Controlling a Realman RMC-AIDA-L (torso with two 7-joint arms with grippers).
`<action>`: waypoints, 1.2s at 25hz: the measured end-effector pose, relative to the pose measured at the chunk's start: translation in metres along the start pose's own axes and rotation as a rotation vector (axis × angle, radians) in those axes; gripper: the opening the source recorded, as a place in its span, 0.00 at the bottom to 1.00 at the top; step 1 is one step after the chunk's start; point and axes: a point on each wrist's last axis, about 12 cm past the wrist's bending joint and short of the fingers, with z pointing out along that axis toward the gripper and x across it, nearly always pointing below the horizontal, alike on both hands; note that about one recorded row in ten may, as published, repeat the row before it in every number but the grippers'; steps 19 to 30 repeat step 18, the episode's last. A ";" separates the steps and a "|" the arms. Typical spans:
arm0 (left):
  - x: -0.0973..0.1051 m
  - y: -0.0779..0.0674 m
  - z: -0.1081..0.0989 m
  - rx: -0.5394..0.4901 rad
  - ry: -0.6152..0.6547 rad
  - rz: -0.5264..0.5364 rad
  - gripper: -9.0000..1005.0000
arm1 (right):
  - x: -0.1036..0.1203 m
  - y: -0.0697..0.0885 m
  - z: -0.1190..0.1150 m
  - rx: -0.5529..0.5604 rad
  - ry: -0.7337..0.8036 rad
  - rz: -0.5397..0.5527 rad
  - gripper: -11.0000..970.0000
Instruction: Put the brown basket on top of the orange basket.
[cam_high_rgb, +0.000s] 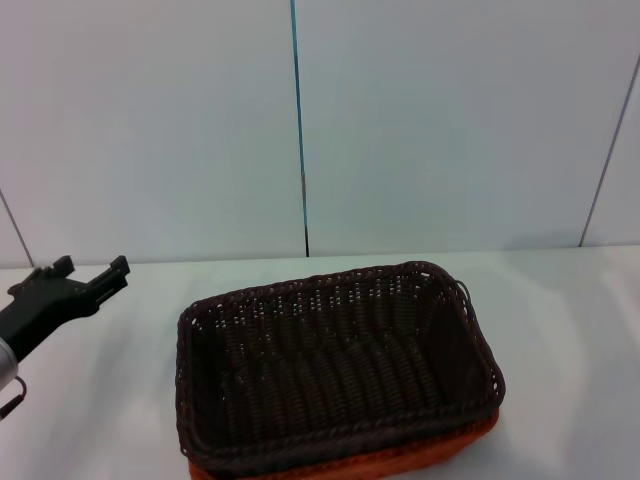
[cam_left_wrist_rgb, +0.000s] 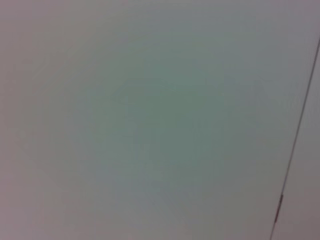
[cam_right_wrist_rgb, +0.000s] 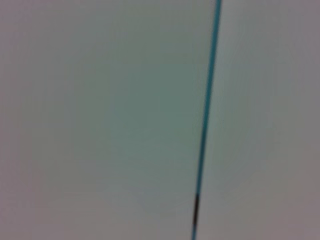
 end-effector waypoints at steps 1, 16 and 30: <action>0.000 0.000 0.000 -0.003 -0.004 -0.001 0.65 | 0.001 0.000 0.000 -0.007 0.000 -0.001 0.60; -0.006 0.007 -0.004 -0.033 -0.054 -0.017 0.87 | 0.010 -0.012 0.003 0.070 0.070 0.139 0.75; -0.006 0.007 -0.004 -0.032 -0.055 -0.019 0.87 | 0.009 -0.012 0.000 0.105 0.087 0.170 0.75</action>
